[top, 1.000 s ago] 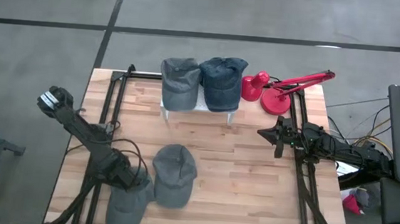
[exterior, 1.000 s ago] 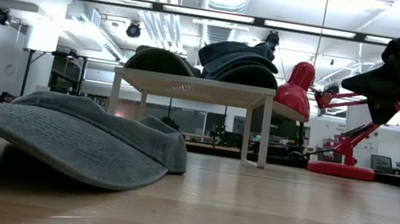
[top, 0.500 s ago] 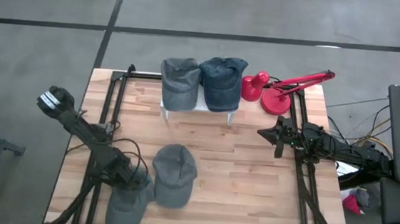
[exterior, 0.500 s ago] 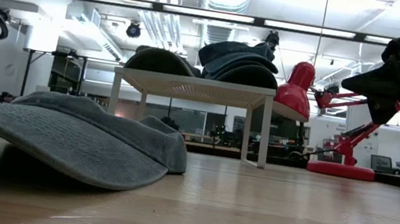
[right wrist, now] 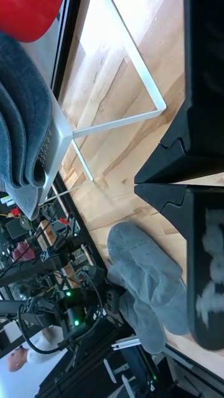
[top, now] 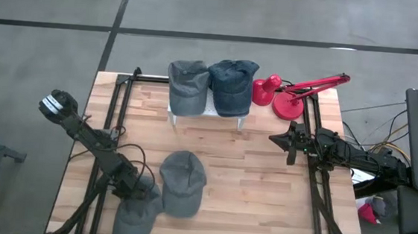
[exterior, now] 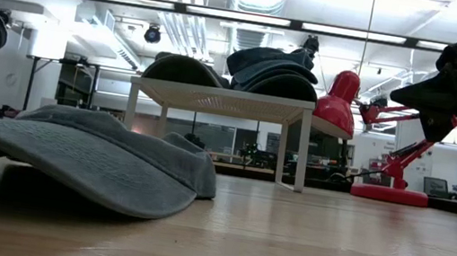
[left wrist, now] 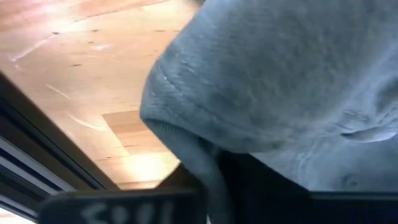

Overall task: Pick & Place hat
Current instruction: Stack the bottom gray cap on top of the gray cap on the shelf

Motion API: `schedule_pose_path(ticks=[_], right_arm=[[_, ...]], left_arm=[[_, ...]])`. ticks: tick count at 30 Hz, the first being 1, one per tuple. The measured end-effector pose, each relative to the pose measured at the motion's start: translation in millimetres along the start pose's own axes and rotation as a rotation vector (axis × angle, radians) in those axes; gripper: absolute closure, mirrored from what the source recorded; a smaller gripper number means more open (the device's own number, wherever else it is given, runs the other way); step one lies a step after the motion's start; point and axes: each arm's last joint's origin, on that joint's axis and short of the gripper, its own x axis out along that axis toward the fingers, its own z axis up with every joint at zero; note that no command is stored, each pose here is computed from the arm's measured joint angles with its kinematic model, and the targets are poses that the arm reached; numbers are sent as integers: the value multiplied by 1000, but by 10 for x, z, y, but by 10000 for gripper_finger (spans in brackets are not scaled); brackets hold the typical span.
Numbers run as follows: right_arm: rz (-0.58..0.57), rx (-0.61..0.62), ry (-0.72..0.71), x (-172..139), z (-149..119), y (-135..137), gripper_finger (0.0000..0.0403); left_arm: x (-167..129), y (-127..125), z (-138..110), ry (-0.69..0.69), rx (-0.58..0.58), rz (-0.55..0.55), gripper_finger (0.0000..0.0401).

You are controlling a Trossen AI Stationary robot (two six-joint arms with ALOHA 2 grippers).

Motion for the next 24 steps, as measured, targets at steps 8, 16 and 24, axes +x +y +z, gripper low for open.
schedule_pose_path(ticks=[8,16,24], right_arm=[[0,2,0,0,0,0,394],[1,3,-1,-1,2,1,394],[1,3,-1,0,1,1,394]], left_arm=[[-22,-30,-40,37,14,1,397],[-237,-118,-216,115,67,-81,399],[-536,-167,-424,222,110,-131,400]])
